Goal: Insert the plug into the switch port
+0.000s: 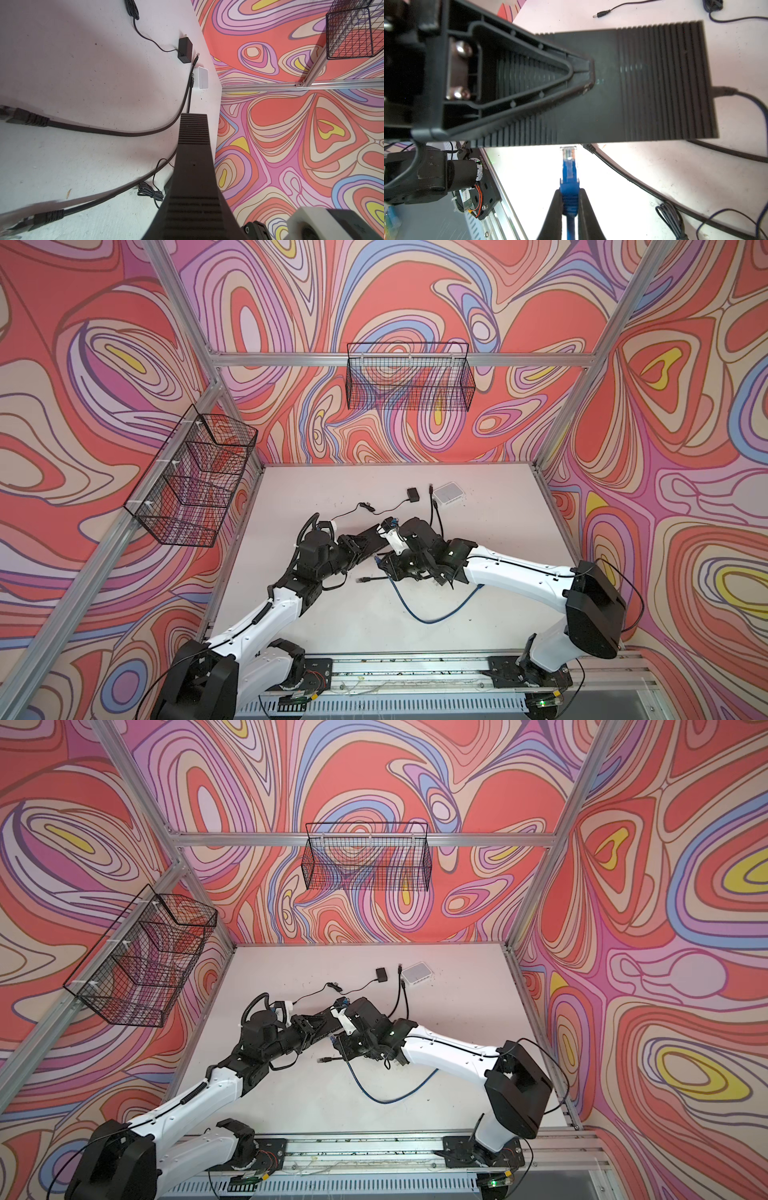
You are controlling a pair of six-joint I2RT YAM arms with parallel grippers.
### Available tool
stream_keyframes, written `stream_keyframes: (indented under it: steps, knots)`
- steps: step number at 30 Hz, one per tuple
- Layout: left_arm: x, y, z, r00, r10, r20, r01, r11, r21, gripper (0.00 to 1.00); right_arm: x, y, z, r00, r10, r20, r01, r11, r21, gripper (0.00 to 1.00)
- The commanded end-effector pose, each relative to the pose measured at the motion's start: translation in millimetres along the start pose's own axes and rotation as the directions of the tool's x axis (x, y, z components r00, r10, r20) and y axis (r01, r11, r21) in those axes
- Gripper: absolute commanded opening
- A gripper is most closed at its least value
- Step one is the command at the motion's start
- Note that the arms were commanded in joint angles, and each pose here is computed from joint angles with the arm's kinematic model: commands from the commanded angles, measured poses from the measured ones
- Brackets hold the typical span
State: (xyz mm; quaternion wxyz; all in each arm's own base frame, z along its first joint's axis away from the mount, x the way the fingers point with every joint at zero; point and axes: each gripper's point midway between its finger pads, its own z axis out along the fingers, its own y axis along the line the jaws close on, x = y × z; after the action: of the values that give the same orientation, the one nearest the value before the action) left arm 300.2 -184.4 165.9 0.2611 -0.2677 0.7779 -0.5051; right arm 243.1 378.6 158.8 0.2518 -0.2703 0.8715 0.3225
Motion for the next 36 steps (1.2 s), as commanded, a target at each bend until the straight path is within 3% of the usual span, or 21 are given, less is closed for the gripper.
stream_keyframes:
  steps: [1,23,32,36]
  knots:
    - [-5.9,-29.5,-0.2,1.0,0.025,0.014,-0.026,0.996,0.084,0.06,-4.7,3.2,2.8,1.0,-0.01,0.004,0.01,1.0,0.006,0.0]
    - [-4.6,-27.6,0.2,1.0,0.022,0.008,-0.023,0.997,0.08,0.06,-24.9,11.9,6.2,0.999,-0.025,0.034,0.024,1.0,0.008,0.0]
    - [-1.0,-13.4,-0.7,1.0,0.023,-0.006,-0.023,1.0,0.014,0.07,-32.6,5.5,0.4,0.998,-0.042,0.054,0.038,0.996,0.082,0.0]
    - [-4.7,-26.7,-1.0,0.999,0.034,0.0,-0.034,0.999,0.031,0.06,-39.2,5.1,-2.8,0.996,-0.054,0.074,0.046,0.993,0.108,0.0]
